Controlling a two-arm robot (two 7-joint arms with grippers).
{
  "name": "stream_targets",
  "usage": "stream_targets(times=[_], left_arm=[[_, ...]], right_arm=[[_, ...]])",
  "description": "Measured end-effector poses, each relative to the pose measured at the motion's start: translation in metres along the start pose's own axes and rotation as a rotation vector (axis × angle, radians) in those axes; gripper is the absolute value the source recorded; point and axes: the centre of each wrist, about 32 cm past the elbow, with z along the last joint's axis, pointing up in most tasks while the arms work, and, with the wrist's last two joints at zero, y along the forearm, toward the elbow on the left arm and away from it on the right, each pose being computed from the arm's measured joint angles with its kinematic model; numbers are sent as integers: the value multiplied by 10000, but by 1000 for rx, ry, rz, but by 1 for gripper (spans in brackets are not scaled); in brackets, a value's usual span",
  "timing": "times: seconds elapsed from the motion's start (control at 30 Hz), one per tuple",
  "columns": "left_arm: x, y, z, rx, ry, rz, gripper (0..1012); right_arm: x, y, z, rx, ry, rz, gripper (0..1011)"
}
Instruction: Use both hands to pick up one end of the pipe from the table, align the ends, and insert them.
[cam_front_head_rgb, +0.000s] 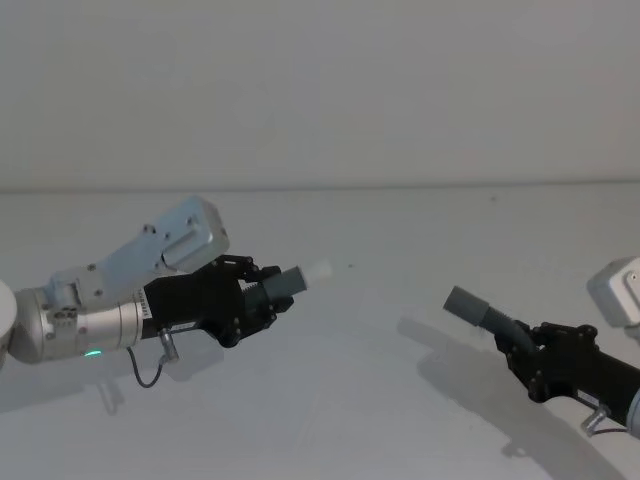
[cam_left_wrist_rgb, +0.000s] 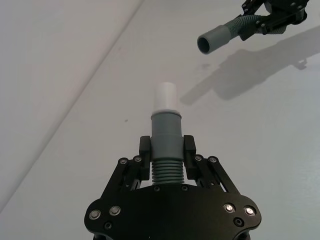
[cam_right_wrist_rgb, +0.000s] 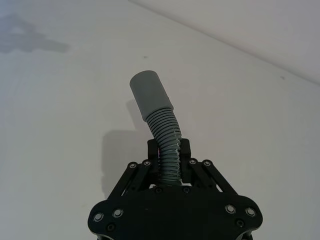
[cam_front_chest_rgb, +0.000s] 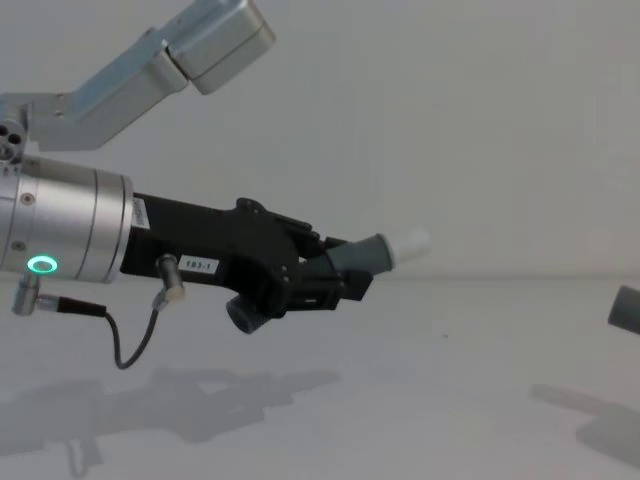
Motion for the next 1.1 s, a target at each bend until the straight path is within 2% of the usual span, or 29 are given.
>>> stream_targets(times=[0.43, 0.63, 1.1], left_arm=[[75, -8, 47, 3, -17, -96, 353], [113, -17, 71, 13, -21, -154, 353], [168, -69, 119, 23, -28, -238, 353]], right_arm=[[-2, -101, -21, 36, -89, 101, 206], [-8, -136, -11, 50, -102, 129, 206], [-30, -220, 28, 83, -122, 175, 206]])
